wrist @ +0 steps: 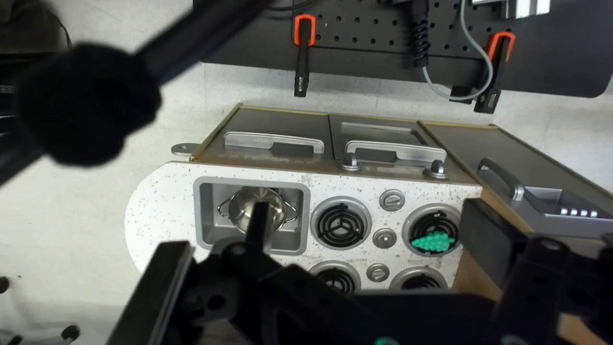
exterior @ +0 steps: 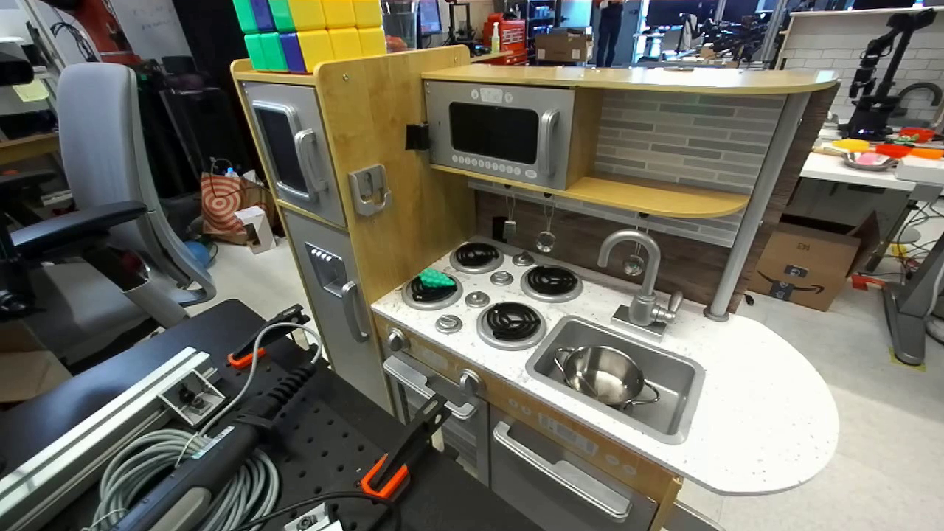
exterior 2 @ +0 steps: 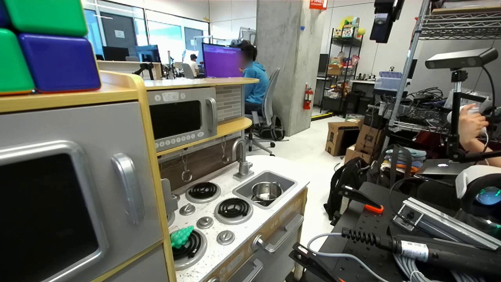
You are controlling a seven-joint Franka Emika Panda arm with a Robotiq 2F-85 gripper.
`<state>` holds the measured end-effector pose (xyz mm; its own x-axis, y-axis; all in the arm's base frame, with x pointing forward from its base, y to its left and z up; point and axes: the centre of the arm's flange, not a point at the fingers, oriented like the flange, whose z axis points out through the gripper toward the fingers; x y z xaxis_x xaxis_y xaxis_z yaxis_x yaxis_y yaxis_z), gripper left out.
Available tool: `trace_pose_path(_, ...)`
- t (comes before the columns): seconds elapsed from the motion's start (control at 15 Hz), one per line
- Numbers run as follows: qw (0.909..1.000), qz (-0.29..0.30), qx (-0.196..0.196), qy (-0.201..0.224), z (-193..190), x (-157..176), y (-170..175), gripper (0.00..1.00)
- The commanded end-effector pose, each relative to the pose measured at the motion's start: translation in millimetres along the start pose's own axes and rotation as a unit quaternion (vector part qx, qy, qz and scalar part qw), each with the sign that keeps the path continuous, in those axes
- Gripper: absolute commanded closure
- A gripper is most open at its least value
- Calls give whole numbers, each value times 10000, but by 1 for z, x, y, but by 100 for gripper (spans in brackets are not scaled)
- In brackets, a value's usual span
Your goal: Put the green object atop the stove inside the pot in the sink
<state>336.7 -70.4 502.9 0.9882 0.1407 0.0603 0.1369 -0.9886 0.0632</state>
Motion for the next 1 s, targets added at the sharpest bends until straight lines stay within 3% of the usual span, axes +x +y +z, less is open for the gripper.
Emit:
trace_pose_path(0.0, 9990, -251, 22, -357, -8, 14, 0, 0)
trace_pose_path(0.13, 9984, -372, -182, -393, -8, 18, -2, 0)
trace_pose_path(0.4, 9935, -654, -921, 127, -8, 24, -4, 0)
trace_pose_path(0.47, 9924, -591, -1077, 90, -9, 27, -6, 0)
trace_pose_path(0.53, 9918, -8, -1269, -175, -12, 28, -10, 0)
trace_pose_path(0.6, 9949, -388, -929, 4, -10, 21, -5, 0)
trace_pose_path(0.93, 9950, -328, -945, -4, -9, 20, -5, 0)
